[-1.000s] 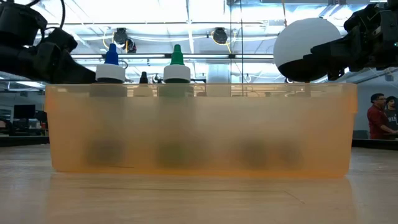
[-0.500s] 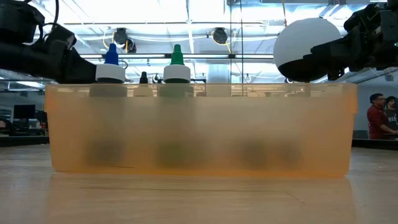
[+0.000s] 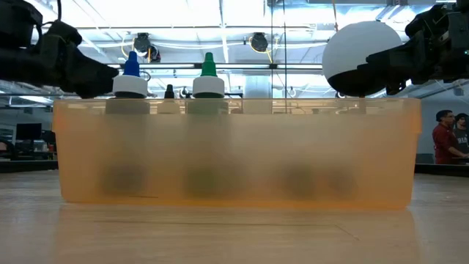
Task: Pick & Place food coloring
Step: Return to Home Position
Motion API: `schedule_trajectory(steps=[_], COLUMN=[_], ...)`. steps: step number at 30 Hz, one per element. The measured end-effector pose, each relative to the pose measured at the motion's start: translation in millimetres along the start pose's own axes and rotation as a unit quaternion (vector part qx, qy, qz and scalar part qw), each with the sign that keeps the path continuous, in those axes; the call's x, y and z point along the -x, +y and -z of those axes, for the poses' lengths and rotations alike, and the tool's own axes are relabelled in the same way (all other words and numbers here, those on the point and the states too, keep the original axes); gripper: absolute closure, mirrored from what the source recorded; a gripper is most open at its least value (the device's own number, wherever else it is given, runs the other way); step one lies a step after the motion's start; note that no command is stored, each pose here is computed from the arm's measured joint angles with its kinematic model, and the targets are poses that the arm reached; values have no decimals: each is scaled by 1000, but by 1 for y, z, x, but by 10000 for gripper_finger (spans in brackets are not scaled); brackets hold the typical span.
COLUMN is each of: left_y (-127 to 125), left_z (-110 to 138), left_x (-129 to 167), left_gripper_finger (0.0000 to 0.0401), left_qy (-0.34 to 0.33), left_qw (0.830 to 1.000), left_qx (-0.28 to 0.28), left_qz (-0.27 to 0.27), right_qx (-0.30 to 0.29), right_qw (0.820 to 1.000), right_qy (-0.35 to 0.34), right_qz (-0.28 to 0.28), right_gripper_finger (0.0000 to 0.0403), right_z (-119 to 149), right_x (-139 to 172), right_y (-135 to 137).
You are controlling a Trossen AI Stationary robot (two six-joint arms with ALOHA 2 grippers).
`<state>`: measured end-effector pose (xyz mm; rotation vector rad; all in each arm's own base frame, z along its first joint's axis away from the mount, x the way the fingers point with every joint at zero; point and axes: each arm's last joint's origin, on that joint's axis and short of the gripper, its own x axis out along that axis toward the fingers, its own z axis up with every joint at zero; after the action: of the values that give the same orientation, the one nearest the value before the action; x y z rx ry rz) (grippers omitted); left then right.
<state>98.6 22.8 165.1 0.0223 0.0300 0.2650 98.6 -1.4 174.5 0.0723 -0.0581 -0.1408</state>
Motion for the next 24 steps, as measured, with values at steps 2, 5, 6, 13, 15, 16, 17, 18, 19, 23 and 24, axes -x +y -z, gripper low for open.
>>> schedule_trajectory(steps=[2,5,6,13,15,16,17,18,19,23,24], left_y=[0,0,0,0,0,0,0,0,0,0,0], left_z=[-1,-1,-1,0,0,0,0,0,0,0,0], left_x=[1,1,1,0,0,0,0,0,0,0,0], left_gripper_finger=[23,19,18,26,27,26,25,24,22,21,22], left_qy=[-6,-6,-5,1,1,1,0,1,0,0,0], left_qw=[1000,1000,1000,1000,1000,1000,1000,1000,1000,1000,1000], left_qx=[-6,-9,-9,14,14,14,14,14,14,14,14], left_qz=[2,2,2,2,2,2,2,2,2,2,2], right_qx=[0,0,0,0,0,0,0,0,0,0,0], right_qw=[1000,1000,1000,1000,1000,1000,1000,1000,1000,1000,1000], right_qy=[0,0,0,0,0,0,0,0,0,0,0], right_qz=[0,0,0,0,0,0,0,0,0,0,0], right_gripper_finger=[261,261,261,261,261,261,261,261,261,261,261], right_z=[0,0,0,0,0,0,0,0,0,0,0], right_x=[0,0,0,0,0,0,0,0,0,0,0], right_y=[0,0,0,0,0,0,0,0,0,0,0])
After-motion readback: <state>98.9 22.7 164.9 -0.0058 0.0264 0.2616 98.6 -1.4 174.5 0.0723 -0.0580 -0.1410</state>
